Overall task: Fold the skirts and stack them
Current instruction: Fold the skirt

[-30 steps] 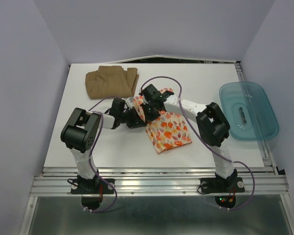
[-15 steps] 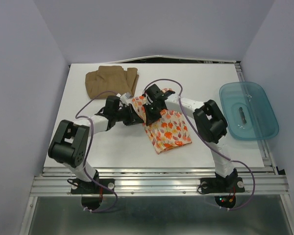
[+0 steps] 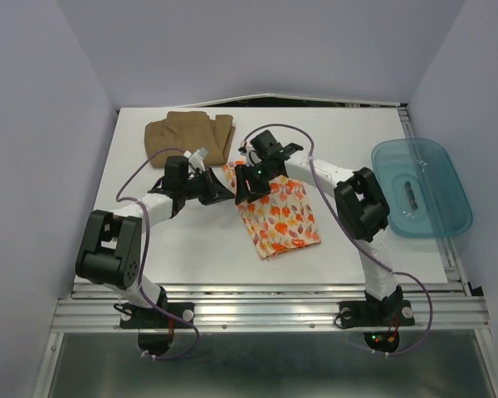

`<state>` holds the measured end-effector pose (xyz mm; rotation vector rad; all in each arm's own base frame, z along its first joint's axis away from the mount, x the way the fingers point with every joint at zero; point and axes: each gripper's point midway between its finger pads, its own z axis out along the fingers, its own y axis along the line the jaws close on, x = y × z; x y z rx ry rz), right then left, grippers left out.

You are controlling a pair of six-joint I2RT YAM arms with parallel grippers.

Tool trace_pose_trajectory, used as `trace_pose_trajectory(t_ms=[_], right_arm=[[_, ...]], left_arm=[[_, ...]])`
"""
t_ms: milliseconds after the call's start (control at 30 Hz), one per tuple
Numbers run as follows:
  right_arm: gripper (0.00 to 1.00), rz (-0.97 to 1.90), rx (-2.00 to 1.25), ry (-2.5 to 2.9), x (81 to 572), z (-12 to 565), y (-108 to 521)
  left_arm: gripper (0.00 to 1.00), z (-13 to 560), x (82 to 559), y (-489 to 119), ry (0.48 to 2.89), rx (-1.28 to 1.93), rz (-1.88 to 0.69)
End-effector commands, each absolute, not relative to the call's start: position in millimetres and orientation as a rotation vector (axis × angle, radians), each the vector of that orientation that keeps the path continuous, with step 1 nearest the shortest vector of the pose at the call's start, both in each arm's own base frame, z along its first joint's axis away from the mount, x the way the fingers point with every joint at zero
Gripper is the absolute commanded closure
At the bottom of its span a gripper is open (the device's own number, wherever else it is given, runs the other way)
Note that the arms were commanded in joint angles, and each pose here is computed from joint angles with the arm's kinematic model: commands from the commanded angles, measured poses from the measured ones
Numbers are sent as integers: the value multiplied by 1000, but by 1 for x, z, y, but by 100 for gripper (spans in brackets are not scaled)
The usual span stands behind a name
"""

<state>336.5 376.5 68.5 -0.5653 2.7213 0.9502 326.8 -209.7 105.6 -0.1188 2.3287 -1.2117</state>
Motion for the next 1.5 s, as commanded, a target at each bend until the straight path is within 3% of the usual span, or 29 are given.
trace_pose_trajectory(t_ms=[0, 267, 467, 567, 800, 1167, 1333, 1467], right_arm=[[42, 1099, -615, 2560, 351, 138, 352], [45, 1172, -617, 2524, 364, 138, 229], [51, 1397, -607, 2550, 333, 122, 220], [52, 1481, -562, 2577, 319, 101, 222], [55, 1552, -470, 2705, 291, 59, 217], [64, 1362, -78, 2982, 264, -15, 201], [59, 1407, -198, 2881, 263, 17, 204], [55, 1450, -290, 2677, 296, 81, 217]], left_arm=[[88, 131, 332, -229, 2237, -26, -1327], [90, 153, 291, -303, 2160, 283, -1442], [98, 124, 253, -342, 2260, 376, -1526], [100, 99, 246, -340, 2352, 354, -1525], [100, 21, 248, -284, 2672, 239, -1253], [100, -1, 294, -252, 2773, 262, -1035], [100, 9, 297, -251, 2733, 314, -1097], [100, 65, 294, -270, 2495, 567, -1302]])
